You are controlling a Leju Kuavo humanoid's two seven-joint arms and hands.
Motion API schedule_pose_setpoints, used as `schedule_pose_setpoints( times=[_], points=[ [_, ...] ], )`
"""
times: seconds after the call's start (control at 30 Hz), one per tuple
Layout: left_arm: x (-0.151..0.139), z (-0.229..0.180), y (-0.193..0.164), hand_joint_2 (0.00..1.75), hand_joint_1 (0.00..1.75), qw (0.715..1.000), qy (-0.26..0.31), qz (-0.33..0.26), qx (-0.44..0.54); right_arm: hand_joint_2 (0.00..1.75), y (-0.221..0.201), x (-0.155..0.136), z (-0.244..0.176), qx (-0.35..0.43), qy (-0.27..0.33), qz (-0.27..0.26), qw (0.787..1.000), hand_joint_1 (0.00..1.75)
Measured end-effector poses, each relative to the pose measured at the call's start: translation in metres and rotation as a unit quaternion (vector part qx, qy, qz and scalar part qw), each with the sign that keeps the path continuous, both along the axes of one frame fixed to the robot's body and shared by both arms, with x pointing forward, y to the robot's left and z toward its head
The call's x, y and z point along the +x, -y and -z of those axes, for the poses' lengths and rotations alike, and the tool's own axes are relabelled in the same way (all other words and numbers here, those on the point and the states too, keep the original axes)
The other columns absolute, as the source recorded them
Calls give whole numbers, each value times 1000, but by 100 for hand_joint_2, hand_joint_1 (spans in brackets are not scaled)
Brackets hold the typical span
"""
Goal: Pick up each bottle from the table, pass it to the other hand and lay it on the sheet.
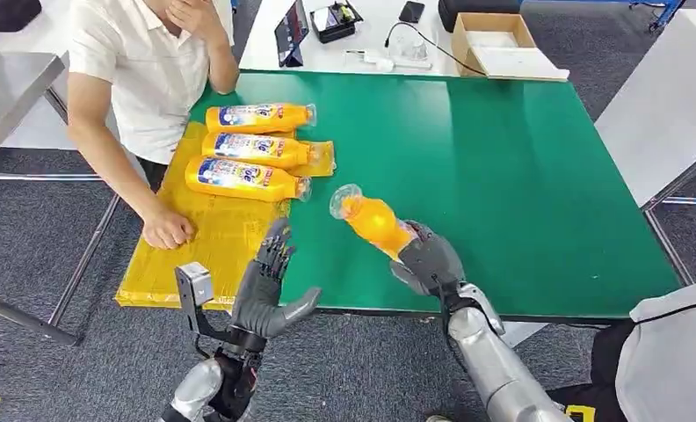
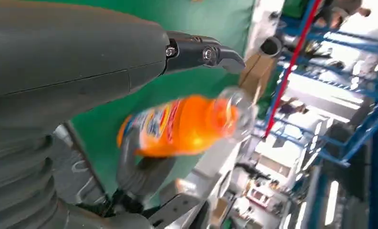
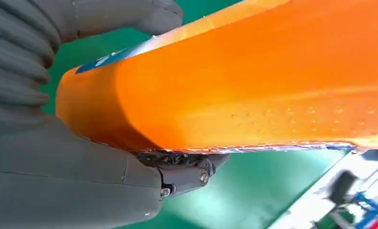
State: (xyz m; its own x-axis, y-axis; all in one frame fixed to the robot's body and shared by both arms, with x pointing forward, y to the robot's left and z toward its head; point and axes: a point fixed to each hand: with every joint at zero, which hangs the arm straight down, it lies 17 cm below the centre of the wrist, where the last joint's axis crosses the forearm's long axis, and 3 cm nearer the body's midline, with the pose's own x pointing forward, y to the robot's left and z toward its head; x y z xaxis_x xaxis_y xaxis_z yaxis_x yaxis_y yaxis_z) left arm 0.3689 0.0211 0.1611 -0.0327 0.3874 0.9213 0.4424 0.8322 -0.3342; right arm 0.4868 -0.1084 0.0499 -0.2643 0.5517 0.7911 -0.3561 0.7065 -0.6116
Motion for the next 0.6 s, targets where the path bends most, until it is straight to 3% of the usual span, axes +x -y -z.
schedule_pose_setpoints(
  times=[0.3,0.6],
  points=[
    [-14,12,24,175,0,999,-7,35,18,175,-46,-19,-29,73,18,-31,997,175],
    [-8,19,25,175,0,999,-15,17,30,175,-91,-50,-48,125,25,-67,990,175]
  ],
)
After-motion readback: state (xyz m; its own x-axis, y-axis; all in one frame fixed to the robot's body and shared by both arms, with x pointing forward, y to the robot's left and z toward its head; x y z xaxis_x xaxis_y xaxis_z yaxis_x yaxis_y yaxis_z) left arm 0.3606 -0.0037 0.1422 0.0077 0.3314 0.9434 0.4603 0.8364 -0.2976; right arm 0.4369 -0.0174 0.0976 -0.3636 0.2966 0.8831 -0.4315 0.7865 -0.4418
